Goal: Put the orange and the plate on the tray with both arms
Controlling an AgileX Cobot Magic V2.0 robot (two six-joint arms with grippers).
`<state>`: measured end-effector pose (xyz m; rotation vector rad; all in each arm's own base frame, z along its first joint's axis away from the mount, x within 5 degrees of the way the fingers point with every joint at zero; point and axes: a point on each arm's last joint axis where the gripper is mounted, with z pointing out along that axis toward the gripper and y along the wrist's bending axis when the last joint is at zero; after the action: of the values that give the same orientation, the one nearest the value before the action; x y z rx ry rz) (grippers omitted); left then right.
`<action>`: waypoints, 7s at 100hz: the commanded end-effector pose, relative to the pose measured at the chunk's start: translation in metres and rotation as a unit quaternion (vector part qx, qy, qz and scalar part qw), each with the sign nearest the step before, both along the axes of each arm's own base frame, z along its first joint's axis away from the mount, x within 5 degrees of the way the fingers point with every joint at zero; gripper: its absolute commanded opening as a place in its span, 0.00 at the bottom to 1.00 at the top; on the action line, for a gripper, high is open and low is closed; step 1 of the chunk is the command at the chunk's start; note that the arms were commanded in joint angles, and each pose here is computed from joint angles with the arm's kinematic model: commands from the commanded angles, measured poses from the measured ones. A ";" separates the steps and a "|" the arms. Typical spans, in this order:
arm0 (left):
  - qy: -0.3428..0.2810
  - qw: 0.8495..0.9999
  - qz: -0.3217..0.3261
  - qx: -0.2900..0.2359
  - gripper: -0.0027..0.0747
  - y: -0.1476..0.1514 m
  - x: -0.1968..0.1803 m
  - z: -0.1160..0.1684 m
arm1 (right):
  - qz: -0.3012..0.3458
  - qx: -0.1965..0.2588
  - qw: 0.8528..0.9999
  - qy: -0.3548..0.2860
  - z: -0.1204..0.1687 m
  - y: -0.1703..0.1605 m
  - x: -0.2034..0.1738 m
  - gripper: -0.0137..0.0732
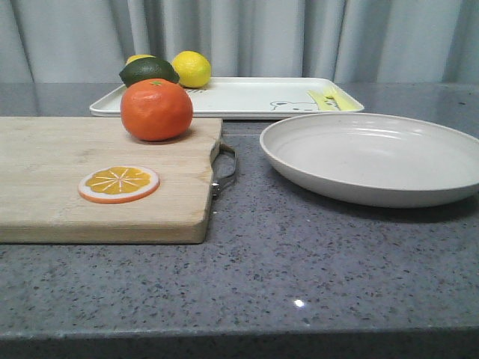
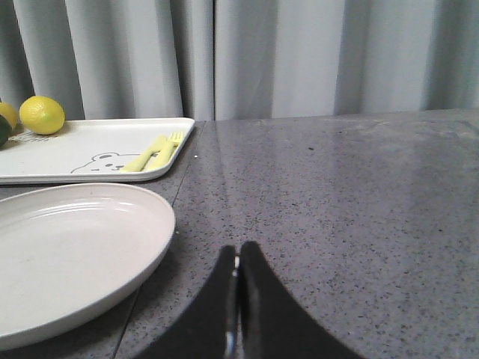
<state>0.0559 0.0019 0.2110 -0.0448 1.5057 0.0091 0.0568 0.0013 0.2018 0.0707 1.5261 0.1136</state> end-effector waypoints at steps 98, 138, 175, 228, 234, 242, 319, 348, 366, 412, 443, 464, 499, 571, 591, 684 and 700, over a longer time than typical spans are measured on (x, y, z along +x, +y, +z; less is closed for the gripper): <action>-0.040 0.999 0.005 -0.001 0.01 0.001 -0.002 0.001 | 0.000 -0.008 0.998 -0.057 0.010 0.000 -0.003 0.09; -0.042 0.999 0.002 -0.009 0.01 0.001 0.002 0.044 | -0.006 -0.005 1.000 -0.022 0.042 -0.001 -0.002 0.09; -0.018 0.999 0.000 -0.027 0.01 0.001 0.026 0.087 | -0.006 -0.014 1.000 0.022 0.084 0.000 0.025 0.09; 0.029 0.999 0.002 -0.028 0.01 0.003 0.069 0.115 | -0.001 -0.016 0.997 0.077 0.100 0.002 0.080 0.09; 0.031 0.999 0.002 -0.028 0.01 0.003 0.071 0.117 | -0.001 -0.016 0.996 0.085 0.099 0.002 0.081 0.09; 0.038 0.999 0.002 -0.029 0.01 0.003 0.077 0.118 | -0.001 -0.016 0.996 0.085 0.099 0.002 0.081 0.09; 0.244 0.958 -0.143 -0.044 0.84 -0.060 0.176 0.127 | -0.001 -0.016 0.997 0.078 0.100 0.002 0.081 0.09; 0.341 0.913 -0.219 -0.050 0.84 -0.112 0.224 0.139 | -0.001 -0.016 0.997 0.078 0.100 0.002 0.081 0.09; 0.375 0.891 -0.253 -0.034 0.84 -0.141 0.244 0.142 | -0.001 -0.016 0.997 0.078 0.100 0.002 0.081 0.09; 0.442 0.855 -0.271 -0.019 0.84 -0.167 0.273 0.123 | -0.001 -0.016 0.997 0.078 0.100 0.002 0.081 0.09; 0.462 0.845 -0.269 -0.019 0.84 -0.171 0.279 0.109 | -0.001 -0.016 0.997 0.078 0.100 0.002 0.081 0.09; 0.480 0.834 -0.270 -0.018 0.82 -0.171 0.278 0.104 | -0.001 -0.016 0.997 0.082 0.099 0.002 0.081 0.09; 0.480 0.832 -0.275 -0.030 0.43 -0.173 0.279 0.107 | -0.001 -0.016 0.997 0.082 0.099 0.002 0.081 0.09; 0.425 0.786 -0.446 0.040 0.37 -0.319 0.236 0.123 | -0.001 -0.016 0.997 0.082 0.099 0.002 0.081 0.09; 0.433 0.775 -0.457 0.050 0.37 -0.342 0.235 0.105 | -0.001 -0.016 0.997 0.082 0.099 0.002 0.081 0.09; 0.426 0.762 -0.482 0.075 0.76 -0.342 0.233 0.133 | -0.001 -0.016 0.997 0.082 0.099 0.002 0.081 0.09; 0.434 0.758 -0.481 0.079 0.58 -0.334 0.232 0.140 | -0.002 -0.016 0.996 0.087 0.098 0.001 0.081 0.09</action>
<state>0.2960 -0.3420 0.3062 1.0512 2.3967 -0.7071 0.1340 0.0031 0.2835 0.0800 1.7906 0.0947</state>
